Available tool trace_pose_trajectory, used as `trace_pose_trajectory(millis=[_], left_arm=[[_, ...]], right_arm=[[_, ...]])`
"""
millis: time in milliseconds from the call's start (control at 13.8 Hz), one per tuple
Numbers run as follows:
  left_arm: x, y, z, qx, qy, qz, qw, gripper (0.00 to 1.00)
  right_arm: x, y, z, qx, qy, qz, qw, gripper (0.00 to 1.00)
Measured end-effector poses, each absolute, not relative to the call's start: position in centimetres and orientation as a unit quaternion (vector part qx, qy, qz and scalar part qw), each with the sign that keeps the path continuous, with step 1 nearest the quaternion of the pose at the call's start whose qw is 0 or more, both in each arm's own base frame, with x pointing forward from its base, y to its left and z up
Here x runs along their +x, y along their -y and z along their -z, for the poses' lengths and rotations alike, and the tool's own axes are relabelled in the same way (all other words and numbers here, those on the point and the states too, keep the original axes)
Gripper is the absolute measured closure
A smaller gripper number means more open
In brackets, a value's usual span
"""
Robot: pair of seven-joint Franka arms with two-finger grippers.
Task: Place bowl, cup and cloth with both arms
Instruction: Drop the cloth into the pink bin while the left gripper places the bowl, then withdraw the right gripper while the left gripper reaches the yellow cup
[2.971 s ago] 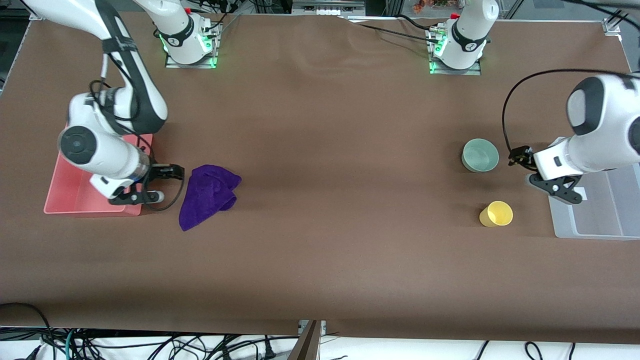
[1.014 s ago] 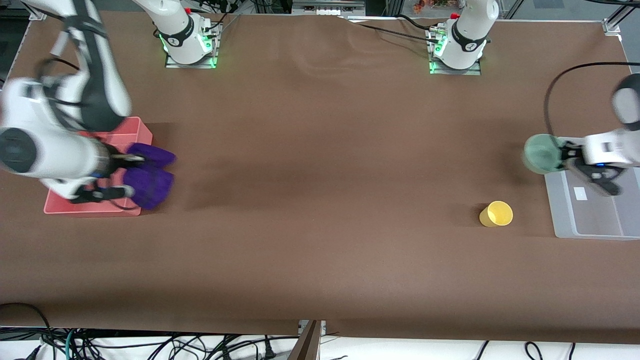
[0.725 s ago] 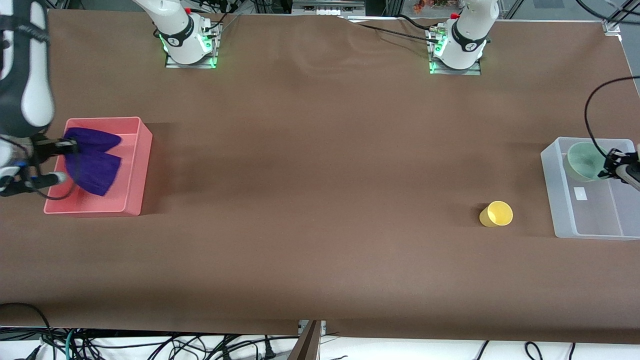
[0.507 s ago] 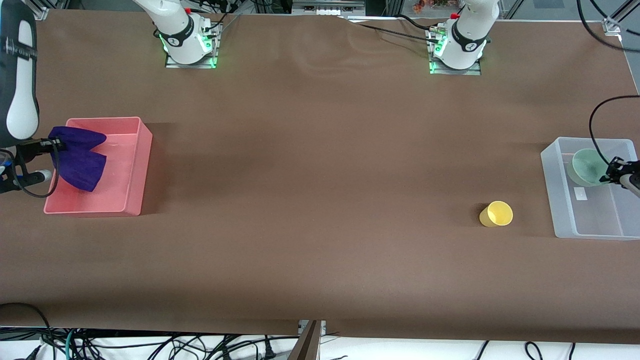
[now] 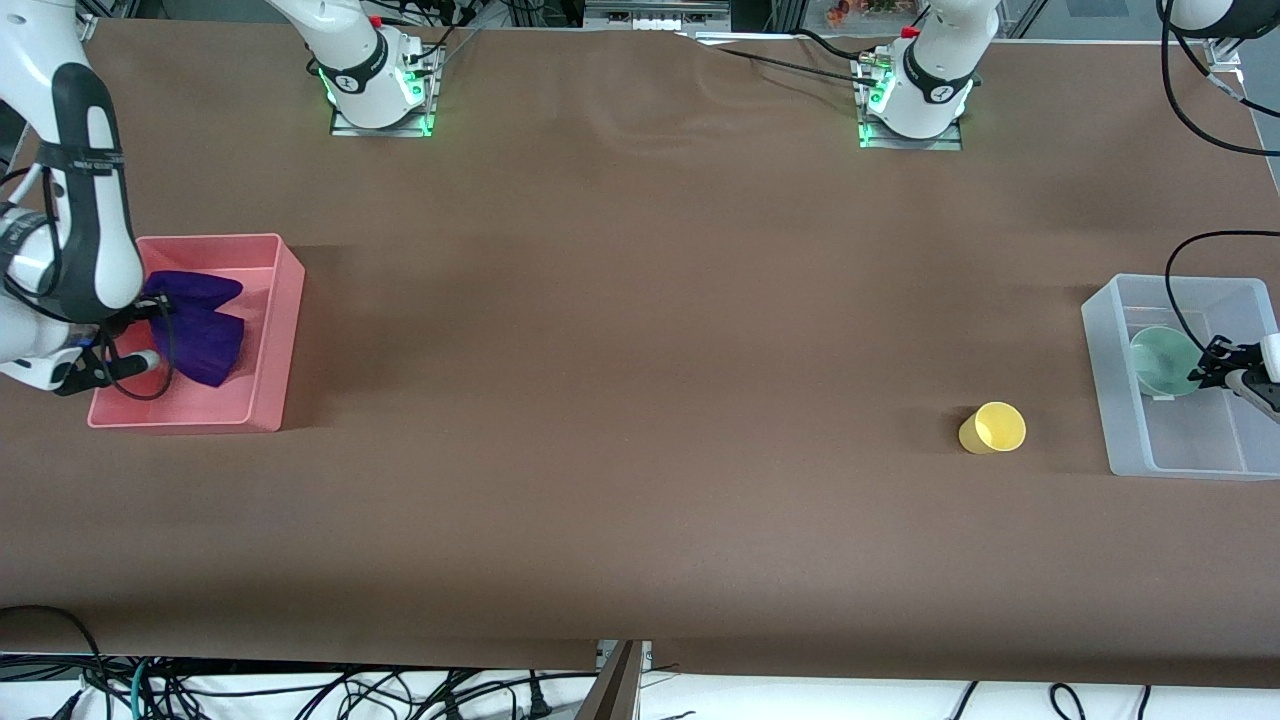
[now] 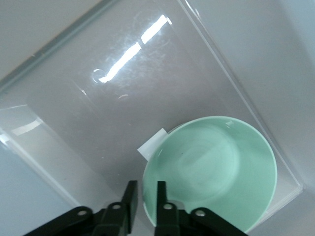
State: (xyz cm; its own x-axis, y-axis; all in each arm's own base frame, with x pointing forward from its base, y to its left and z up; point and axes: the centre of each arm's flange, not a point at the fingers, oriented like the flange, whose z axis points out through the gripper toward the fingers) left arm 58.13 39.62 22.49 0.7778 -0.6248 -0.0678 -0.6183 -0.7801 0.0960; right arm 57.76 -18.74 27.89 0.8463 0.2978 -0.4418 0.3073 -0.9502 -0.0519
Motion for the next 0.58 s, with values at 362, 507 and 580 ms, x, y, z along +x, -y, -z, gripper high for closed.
trace_pose_trajectory(millis=[362, 507, 580], left_arm=[[61.4, -34.9, -30.4, 0.945, 0.322, 0.038, 0.041, 0.22], [63.5, -29.4, -34.1, 0.958, 0.282, 0.041, 0.042, 0.02], [64.5, -26.3, -35.1, 0.965, 0.256, 0.042, 0.043, 0.0]], right_arm=[[57.8, 18.3, -25.0, 0.962, -0.15, 0.226, -0.006, 0.61], [58.8, 18.0, -26.8, 0.97, -0.14, 0.198, -0.018, 0.41], [59.8, 17.8, -29.4, 0.976, -0.135, 0.171, -0.026, 0.32]])
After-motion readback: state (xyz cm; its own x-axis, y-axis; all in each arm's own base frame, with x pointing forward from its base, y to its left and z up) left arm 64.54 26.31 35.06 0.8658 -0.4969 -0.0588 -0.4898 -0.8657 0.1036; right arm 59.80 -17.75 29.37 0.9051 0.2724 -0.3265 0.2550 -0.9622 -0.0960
